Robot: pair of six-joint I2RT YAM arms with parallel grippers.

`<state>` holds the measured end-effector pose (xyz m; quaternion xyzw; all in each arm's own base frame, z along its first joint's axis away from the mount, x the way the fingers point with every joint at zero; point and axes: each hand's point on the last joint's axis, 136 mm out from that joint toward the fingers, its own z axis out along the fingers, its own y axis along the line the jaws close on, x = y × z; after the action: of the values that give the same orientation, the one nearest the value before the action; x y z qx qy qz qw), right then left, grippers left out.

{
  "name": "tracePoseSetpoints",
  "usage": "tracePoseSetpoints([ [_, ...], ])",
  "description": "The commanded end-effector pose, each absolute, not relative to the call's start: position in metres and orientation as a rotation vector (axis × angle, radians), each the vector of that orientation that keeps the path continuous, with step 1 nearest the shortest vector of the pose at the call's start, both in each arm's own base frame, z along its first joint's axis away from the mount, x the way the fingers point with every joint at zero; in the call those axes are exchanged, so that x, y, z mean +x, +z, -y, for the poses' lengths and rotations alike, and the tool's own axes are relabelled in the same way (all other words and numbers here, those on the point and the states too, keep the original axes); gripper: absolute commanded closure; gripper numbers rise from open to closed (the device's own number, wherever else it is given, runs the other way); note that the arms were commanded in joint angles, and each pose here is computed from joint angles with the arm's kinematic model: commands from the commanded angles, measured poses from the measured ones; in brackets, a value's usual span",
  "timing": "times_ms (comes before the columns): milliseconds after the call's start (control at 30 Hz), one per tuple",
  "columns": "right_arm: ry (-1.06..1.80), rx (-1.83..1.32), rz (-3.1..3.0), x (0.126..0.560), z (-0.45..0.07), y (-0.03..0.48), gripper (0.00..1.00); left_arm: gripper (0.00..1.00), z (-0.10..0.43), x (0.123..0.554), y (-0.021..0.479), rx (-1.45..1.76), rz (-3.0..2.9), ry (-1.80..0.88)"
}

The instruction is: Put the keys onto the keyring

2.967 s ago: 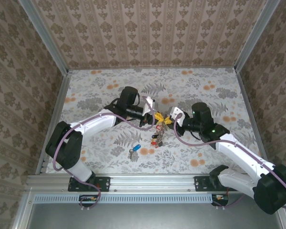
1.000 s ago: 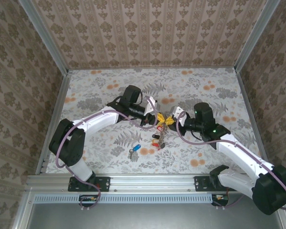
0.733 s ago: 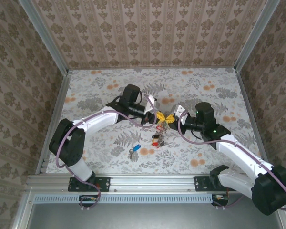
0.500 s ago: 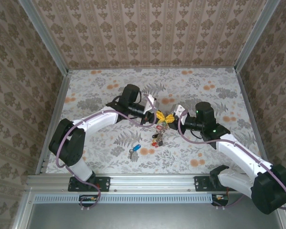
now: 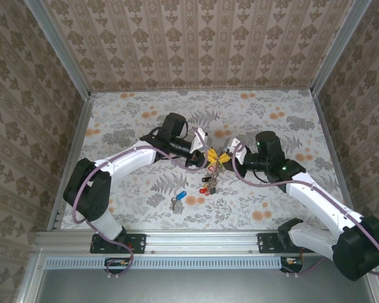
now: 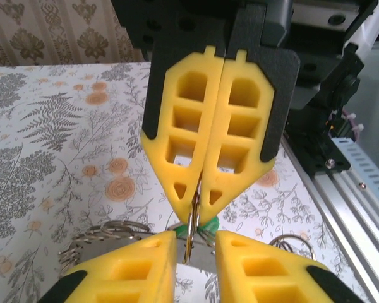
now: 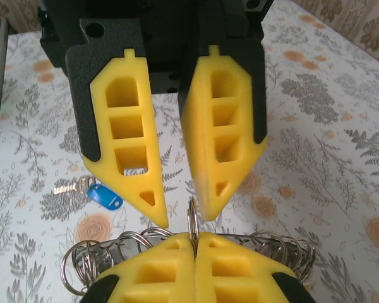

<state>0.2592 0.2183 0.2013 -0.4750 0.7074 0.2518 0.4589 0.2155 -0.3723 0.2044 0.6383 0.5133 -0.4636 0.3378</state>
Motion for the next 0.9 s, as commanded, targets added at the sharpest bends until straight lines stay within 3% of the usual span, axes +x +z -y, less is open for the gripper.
tracePoseSetpoints([
  [0, 0.56, -1.231, -1.716, 0.26, -0.221, 0.216, 1.0, 0.75, 0.37, 0.213, 0.214, 1.702, -1.313, -1.169],
  [200, 0.531, -1.269, -1.73, 0.259, -0.225, 0.218, 1.0, 0.74, 0.375, 0.21, 0.215, 1.718, -1.31, -1.177],
  [567, 0.533, -1.276, -1.653, 0.252, -0.232, 0.241, 1.0, 0.82, 0.377, 0.208, 0.21, 1.751, -1.342, -1.188],
  [700, 0.543, -1.272, -1.638, 0.249, -0.233, 0.245, 1.0, 0.98, 0.377, 0.206, 0.213, 1.748, -1.325, -1.207],
  [867, 0.538, -1.234, -1.601, 0.247, -0.23, 0.245, 0.99, 1.0, 0.377, 0.208, 0.223, 1.705, -1.293, -1.252],
])
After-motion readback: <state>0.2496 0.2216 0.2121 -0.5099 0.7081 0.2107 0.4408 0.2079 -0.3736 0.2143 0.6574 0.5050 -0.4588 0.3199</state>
